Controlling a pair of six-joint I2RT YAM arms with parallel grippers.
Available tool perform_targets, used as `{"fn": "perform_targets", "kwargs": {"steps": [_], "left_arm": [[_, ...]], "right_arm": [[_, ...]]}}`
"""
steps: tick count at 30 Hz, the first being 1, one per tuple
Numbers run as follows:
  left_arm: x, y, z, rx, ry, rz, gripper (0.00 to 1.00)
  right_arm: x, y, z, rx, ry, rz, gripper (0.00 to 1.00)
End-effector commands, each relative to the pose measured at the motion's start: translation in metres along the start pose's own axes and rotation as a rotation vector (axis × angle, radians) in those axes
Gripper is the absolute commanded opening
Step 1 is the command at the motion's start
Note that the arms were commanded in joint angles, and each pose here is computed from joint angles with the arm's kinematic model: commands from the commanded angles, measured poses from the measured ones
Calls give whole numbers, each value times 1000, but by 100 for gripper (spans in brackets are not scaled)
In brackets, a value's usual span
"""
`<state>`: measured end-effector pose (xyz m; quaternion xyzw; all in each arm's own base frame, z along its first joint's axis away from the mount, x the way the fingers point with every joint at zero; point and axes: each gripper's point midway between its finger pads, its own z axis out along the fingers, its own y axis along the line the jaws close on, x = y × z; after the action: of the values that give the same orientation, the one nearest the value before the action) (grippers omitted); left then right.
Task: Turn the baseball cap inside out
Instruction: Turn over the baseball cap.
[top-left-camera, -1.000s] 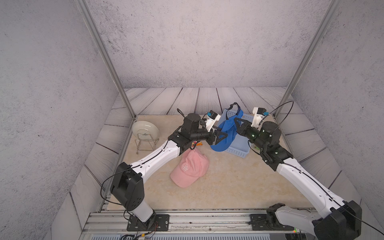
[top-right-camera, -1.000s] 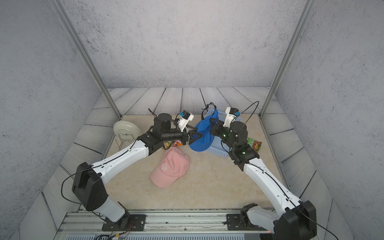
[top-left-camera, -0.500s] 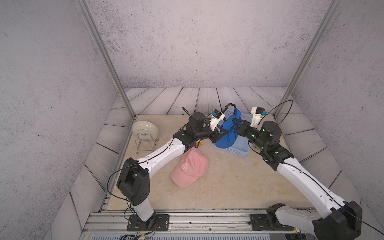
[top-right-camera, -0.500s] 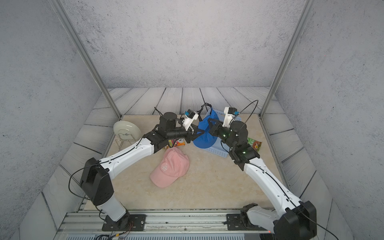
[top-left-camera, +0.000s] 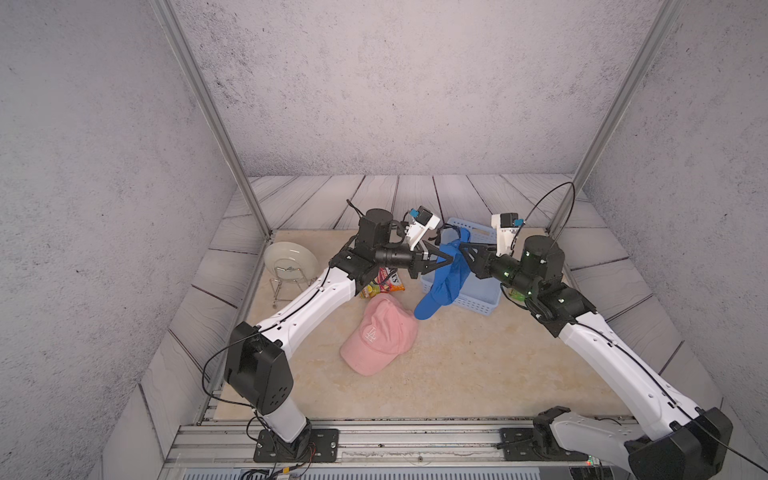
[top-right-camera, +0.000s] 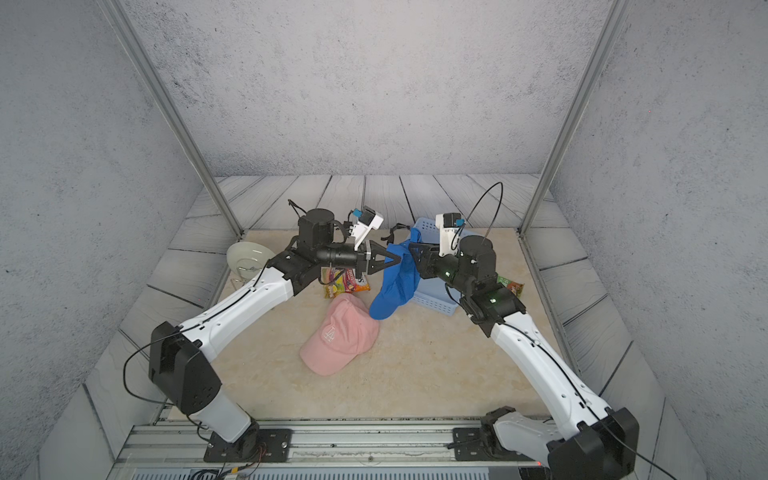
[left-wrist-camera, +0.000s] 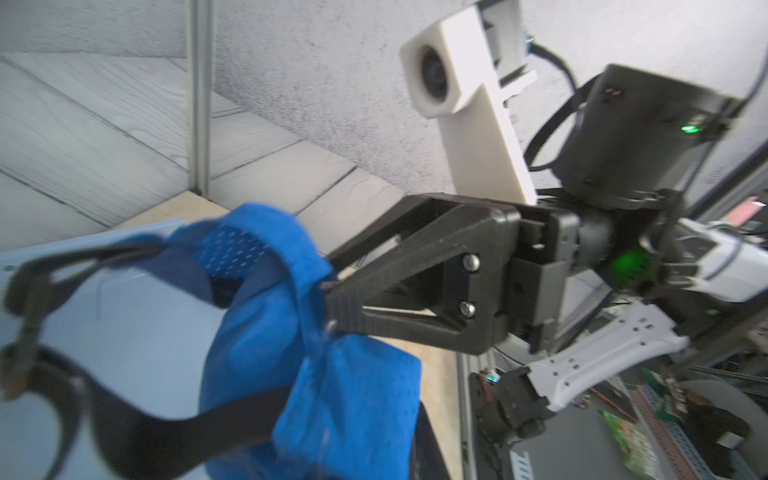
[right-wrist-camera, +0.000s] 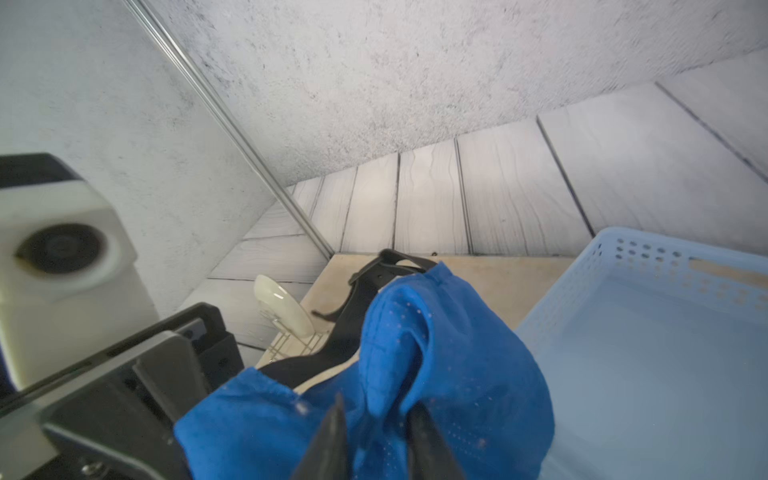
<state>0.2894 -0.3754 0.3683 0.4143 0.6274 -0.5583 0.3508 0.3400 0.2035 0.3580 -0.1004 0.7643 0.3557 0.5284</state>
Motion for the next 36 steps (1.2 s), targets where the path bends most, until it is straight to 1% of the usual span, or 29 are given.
{"fn": "perform_targets", "kwargs": {"steps": [1, 3, 5, 9, 12, 15, 16, 19, 21, 25, 31, 36], "left_arm": [[-14, -50, -21, 166, 16, -9, 0], [-19, -54, -27, 176, 8, -14, 0], [-24, -59, -33, 193, 4, -14, 0], [-33, -68, -38, 228, 1, -14, 0], [-37, -73, -41, 247, 0, -16, 0], [-38, -77, -43, 264, 6, -27, 0], [-39, -79, -43, 269, 7, -25, 0], [-38, -79, -43, 275, 16, -36, 0], [-37, -77, -42, 271, 20, -46, 0], [-36, -72, -40, 257, 23, -68, 0], [-39, -70, -39, 249, 20, -84, 0], [-42, -71, -39, 252, 21, -95, 0]], "right_arm": [[-2, 22, -23, -85, 14, -160, 60], [-5, 27, -35, -95, -8, -206, 70], [-4, 29, -44, -98, -22, -244, 77], [6, 27, -54, -101, -26, -289, 80], [11, 36, -64, -151, -58, -362, 80], [14, 45, -76, -203, -173, -498, 80], [18, 46, -77, -213, -187, -548, 79], [24, 42, -75, -194, -174, -660, 73], [26, 41, -74, -178, -166, -741, 72], [23, 42, -73, -152, -195, -916, 69], [29, 51, -64, -175, -183, -1080, 65], [40, 56, -51, -200, -156, -1186, 64]]}}
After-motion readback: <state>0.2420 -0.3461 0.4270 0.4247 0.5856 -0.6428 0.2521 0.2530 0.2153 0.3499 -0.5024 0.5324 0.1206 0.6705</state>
